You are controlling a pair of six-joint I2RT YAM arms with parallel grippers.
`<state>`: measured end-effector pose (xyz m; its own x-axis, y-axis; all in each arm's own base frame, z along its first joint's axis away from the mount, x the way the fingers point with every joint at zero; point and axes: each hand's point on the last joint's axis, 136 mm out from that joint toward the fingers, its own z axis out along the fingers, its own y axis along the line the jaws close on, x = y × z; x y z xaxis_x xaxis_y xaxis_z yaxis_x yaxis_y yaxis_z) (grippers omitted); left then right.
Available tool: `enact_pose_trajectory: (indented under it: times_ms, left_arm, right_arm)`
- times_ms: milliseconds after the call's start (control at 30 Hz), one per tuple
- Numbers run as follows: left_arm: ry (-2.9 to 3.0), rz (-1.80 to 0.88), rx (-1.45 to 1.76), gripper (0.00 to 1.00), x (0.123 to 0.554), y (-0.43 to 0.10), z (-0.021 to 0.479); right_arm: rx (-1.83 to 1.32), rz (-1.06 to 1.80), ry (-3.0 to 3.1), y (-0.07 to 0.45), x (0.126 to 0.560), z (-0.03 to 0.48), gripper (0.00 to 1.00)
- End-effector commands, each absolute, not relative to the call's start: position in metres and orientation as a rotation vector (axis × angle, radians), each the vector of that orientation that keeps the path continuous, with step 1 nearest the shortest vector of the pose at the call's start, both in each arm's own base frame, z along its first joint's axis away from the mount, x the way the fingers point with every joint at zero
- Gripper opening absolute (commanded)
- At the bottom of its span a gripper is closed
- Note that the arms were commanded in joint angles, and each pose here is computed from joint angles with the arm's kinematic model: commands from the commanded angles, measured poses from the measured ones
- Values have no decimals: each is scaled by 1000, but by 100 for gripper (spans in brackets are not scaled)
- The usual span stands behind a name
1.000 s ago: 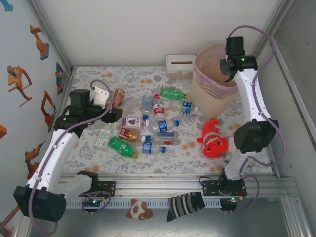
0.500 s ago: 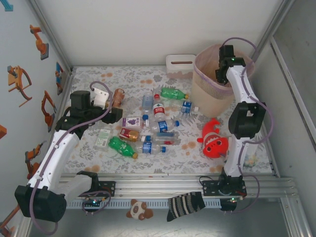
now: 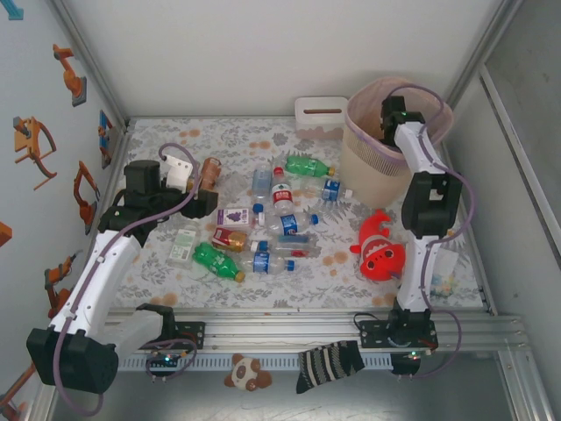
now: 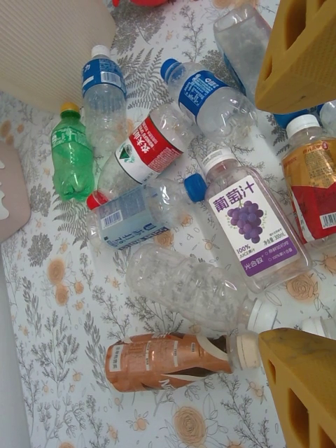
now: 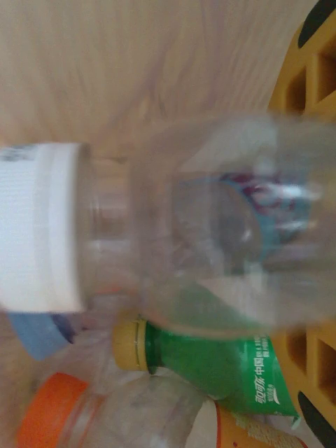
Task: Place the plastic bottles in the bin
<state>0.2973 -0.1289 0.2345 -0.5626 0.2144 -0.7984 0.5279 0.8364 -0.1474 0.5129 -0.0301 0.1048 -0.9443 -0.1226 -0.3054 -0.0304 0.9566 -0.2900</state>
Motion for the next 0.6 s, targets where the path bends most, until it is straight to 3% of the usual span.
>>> enact_pose_trajectory:
  times_ms: [0,333,567]
  left_arm:
    - [2139,-501,538,80,299,-131,242]
    - [2142,-506,529,80,297,-131,242]
    - [2147,-513,519,80,297,-131,241]
  right_arm:
    - [-75,-324,2853,-31,503,84,46]
    - [-17,-296,2743,-30,510,138,72]
    - [54,-279,2611,-31,503,204,80]
